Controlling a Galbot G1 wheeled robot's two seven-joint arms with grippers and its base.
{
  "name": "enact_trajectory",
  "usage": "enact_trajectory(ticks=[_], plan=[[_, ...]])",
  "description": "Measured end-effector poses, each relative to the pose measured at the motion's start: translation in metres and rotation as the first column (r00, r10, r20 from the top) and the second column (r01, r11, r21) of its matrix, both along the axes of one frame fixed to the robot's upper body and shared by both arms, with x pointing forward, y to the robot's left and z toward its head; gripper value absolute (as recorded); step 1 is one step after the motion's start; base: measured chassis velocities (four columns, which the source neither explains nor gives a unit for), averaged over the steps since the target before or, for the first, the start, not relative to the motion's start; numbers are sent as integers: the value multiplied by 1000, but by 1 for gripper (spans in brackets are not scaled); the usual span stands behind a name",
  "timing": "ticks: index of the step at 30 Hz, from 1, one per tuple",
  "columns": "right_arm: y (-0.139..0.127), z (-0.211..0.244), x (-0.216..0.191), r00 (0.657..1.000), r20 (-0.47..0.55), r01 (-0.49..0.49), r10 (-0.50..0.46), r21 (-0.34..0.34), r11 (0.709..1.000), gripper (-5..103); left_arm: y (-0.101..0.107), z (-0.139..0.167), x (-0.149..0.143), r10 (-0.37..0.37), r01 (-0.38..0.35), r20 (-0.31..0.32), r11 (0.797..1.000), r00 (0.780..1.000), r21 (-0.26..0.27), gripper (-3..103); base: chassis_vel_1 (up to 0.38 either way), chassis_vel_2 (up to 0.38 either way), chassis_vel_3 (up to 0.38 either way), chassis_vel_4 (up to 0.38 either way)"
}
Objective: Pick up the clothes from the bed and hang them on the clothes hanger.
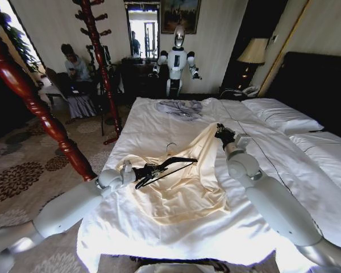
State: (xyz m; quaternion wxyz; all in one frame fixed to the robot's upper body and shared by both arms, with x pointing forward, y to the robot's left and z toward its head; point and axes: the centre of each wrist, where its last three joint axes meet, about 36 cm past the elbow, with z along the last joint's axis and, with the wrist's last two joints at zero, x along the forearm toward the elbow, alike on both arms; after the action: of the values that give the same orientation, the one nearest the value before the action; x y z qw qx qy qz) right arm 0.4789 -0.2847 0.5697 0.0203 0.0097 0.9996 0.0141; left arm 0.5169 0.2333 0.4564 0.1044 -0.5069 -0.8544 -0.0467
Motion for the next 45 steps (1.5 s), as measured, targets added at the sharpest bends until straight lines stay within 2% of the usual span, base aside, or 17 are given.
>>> enact_trajectory(ticks=[6,12,18,20,28,31,34,42,45], plan=[[-4,1,-7,1000,-14,1,-1,9,1000,1,-20,-1,10,-1,1,6,1000,1000,-16,15,0,0,0,0],[-1,5,-14,1000,-9,-17,18,15,1000,1,-33,-2,14,-24,24,1,1000,1000,-10,15,0,0,0,0],[9,18,-20,999,-26,-43,46,80,996,1,-49,-6,22,-22,22,-2,1000,1000,-16,15,0,0,0,0],[16,22,-24,997,-57,-53,61,136,989,1,-57,-7,28,-7,7,0,1000,1000,-26,15,0,0,0,0],[25,22,-37,987,-107,-94,117,199,975,1,-83,-2,42,22,-22,10,998,1000,-63,15,0,0,0,0],[26,15,-38,986,-122,-90,117,202,975,1,-86,4,43,19,-18,12,997,1000,-70,15,0,0,0,0],[30,10,-41,981,-148,-89,126,235,968,1,-91,11,44,6,-4,20,997,1000,-72,15,0,0,0,0],[40,13,-49,972,-171,-104,159,290,951,1,-97,7,44,15,-15,7,997,1000,-81,15,0,0,0,0],[45,23,-51,969,-171,-115,181,335,935,1,-101,1,44,19,-20,-3,996,1000,-82,15,0,0,0,0]])
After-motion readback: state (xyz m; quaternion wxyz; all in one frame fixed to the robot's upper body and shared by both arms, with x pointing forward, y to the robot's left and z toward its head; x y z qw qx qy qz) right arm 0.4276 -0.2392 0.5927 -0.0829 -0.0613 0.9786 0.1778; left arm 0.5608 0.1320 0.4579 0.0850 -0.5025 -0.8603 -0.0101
